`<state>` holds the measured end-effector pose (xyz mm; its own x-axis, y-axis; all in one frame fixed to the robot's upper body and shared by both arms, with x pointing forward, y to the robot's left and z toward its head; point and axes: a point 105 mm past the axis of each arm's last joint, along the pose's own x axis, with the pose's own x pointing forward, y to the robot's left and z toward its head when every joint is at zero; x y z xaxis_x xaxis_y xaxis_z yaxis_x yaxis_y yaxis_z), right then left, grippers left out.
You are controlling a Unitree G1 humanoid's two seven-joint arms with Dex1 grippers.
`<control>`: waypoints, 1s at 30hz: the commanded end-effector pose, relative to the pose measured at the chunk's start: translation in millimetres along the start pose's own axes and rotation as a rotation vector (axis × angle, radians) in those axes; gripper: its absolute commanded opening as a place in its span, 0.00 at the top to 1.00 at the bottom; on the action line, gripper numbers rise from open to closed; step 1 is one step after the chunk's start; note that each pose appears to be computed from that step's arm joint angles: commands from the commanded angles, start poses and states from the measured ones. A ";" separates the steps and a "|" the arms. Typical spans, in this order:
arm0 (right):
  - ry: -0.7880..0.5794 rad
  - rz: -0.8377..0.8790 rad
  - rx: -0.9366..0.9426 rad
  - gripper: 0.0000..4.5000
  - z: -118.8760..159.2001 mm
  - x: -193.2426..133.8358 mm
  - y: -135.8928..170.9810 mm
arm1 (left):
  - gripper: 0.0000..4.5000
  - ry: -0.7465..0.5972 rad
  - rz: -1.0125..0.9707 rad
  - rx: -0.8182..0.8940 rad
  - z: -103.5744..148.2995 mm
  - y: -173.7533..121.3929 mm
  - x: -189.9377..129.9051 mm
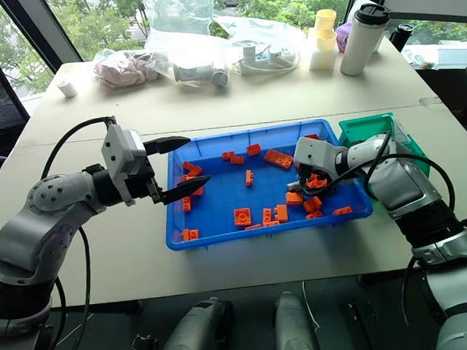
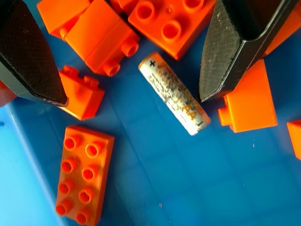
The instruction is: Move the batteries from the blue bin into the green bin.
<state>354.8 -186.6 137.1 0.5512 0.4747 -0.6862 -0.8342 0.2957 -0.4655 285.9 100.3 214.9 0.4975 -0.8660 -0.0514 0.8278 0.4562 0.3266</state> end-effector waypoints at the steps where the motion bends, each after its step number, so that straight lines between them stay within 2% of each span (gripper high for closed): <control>1: -0.010 -0.019 -0.033 0.01 6.6 -3.7 -8.0 | 0.00 -0.033 0.008 0.045 12.8 0.3 -2.5; 4: -0.010 0.001 -0.029 0.19 6.0 -0.5 -7.2 | 0.00 -0.030 0.015 0.045 12.3 0.4 -3.7; 9: 0.000 0.028 0.002 0.76 -0.2 -0.2 -4.2 | 0.00 -0.028 0.023 0.045 12.4 -0.5 -5.1; 10: 0.011 0.038 0.021 0.90 -3.6 -0.1 -2.7 | 0.00 -0.027 0.024 0.046 12.3 -0.4 -5.2; 11: 0.020 0.052 0.042 1.00 -6.3 0.1 -0.5 | 0.00 -0.026 0.025 0.047 12.2 0.0 -5.4; 13: 0.027 0.071 0.060 1.00 -9.3 -0.1 3.0 | 0.00 -0.025 0.026 0.047 12.3 0.5 -5.6; 16: -0.054 0.019 0.084 1.00 7.6 -5.6 -7.4 | 0.00 -0.025 0.026 0.050 12.5 0.7 -5.4; 19: -0.143 -0.089 0.131 1.00 29.5 -25.7 -32.5 | 0.00 -0.024 0.026 0.052 12.8 0.7 -5.7; 22: -0.219 -0.286 0.211 1.00 40.8 -63.9 -73.8 | 0.00 -0.025 0.025 0.053 13.1 1.3 -5.4; 24: -0.189 -0.395 0.265 1.00 30.7 -83.5 -92.5 | 0.00 -0.026 0.022 0.051 12.9 0.8 -5.4; 26: -0.091 -0.536 0.284 1.00 3.3 -112.5 -110.0 | 0.00 -0.025 0.014 0.048 11.8 0.1 -5.3; 28: 0.003 -0.610 0.309 1.00 -27.3 -136.3 -112.6 | 0.00 -0.026 0.007 0.045 10.7 0.4 -5.0; 30: 0.050 -0.617 0.316 1.00 -44.4 -145.8 -107.1 | 0.00 -0.032 -0.001 0.039 10.6 0.5 -4.0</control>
<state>369.1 -318.0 250.1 0.9012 0.1177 -0.4171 -0.3613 0.7356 -0.5730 285.2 103.3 214.8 0.5041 -0.8619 -0.0538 0.8238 0.4613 0.3294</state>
